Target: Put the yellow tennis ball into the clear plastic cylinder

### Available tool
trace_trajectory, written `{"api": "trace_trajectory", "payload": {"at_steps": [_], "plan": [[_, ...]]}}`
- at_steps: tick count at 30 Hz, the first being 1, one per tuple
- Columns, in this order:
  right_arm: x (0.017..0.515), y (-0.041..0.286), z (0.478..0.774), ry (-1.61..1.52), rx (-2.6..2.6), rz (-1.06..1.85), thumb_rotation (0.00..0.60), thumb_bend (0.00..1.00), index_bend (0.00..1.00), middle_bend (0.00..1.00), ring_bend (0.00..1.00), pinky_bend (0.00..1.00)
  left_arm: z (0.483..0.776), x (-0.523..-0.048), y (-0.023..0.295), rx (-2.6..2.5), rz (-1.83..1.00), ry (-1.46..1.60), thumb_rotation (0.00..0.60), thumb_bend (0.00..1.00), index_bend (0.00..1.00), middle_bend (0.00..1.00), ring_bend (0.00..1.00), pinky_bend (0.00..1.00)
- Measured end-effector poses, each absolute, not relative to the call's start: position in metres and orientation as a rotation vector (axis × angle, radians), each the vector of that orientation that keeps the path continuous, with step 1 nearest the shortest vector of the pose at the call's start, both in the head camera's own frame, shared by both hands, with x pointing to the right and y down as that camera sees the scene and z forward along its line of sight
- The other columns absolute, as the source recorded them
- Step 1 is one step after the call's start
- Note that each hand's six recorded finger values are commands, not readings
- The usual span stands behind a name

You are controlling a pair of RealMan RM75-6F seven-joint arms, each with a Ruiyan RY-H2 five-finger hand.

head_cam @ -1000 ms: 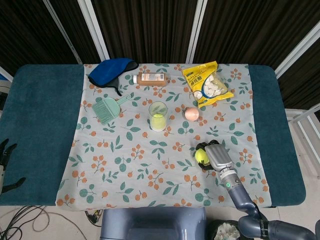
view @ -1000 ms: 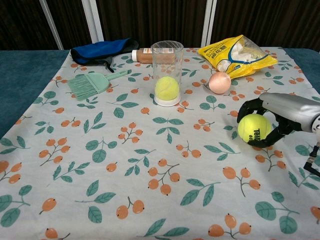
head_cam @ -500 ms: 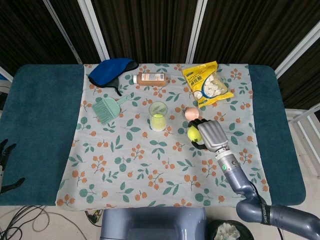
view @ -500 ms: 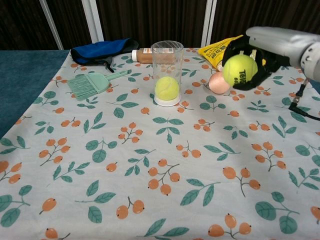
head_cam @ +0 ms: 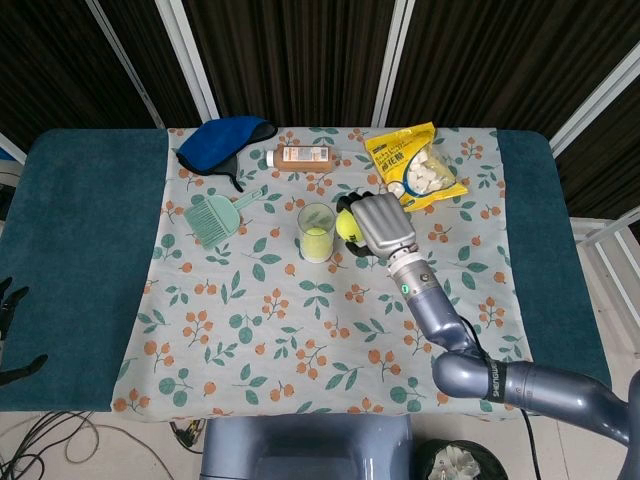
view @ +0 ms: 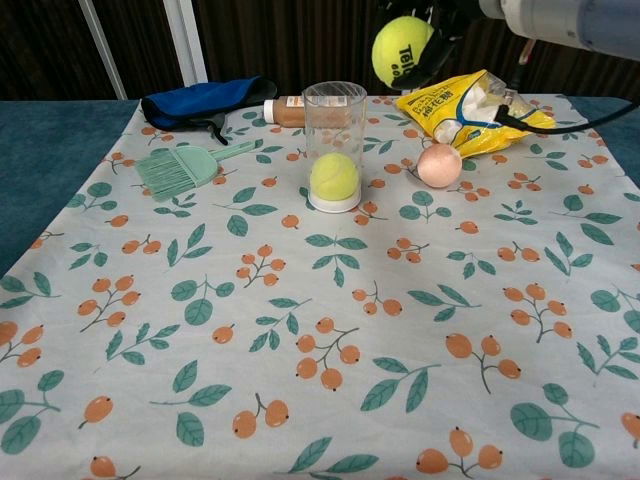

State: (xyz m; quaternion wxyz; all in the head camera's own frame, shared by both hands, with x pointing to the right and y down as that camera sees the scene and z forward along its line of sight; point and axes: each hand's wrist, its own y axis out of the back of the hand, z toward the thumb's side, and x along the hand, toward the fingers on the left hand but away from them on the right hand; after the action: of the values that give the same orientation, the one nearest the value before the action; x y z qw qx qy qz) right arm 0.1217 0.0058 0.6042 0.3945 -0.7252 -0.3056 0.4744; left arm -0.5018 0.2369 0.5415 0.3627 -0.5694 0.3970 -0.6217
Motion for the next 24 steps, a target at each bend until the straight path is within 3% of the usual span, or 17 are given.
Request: {"api": "trace_trajectory", "payload": {"at_steps": [10,11,14,15,20,24], "plan": [[0.084,-0.016,0.608,-0.792,-1.869,1.233,0.6,0.35,0.68,0.47,0.5,0.73,0.541,-0.503,0.237,-1.471,-1.601,1.03,0.6,0.0,0.14,0.0,0.0,0.08],[0.081,-0.016,0.61,-0.794,-1.871,1.238,0.6,0.36,0.68,0.47,0.5,0.67,0.541,-0.503,0.237,-1.471,-1.599,1.031,0.6,0.0,0.14,0.0,0.0,0.08],[0.076,-0.017,0.618,-0.798,-1.883,1.258,0.6,0.36,0.67,0.47,0.5,0.33,0.539,-0.503,0.236,-1.469,-1.594,1.037,0.6,0.0,0.14,0.0,0.0,0.08],[0.075,-0.017,0.621,-0.799,-1.886,1.264,0.6,0.36,0.66,0.47,0.5,0.27,0.539,-0.503,0.236,-1.468,-1.593,1.04,0.6,0.0,0.14,0.0,0.0,0.08],[0.063,-0.016,0.632,-0.811,-1.912,1.265,0.6,0.36,0.57,0.43,0.44,0.39,0.537,-0.506,0.236,-1.468,-1.597,1.047,0.6,0.0,0.14,0.0,0.0,0.08],[0.054,-0.012,0.637,-0.801,-1.929,1.262,0.6,0.36,0.42,0.27,0.3,0.09,0.538,-0.507,0.236,-1.469,-1.602,1.048,0.6,0.0,0.14,0.0,0.0,0.08]]}}
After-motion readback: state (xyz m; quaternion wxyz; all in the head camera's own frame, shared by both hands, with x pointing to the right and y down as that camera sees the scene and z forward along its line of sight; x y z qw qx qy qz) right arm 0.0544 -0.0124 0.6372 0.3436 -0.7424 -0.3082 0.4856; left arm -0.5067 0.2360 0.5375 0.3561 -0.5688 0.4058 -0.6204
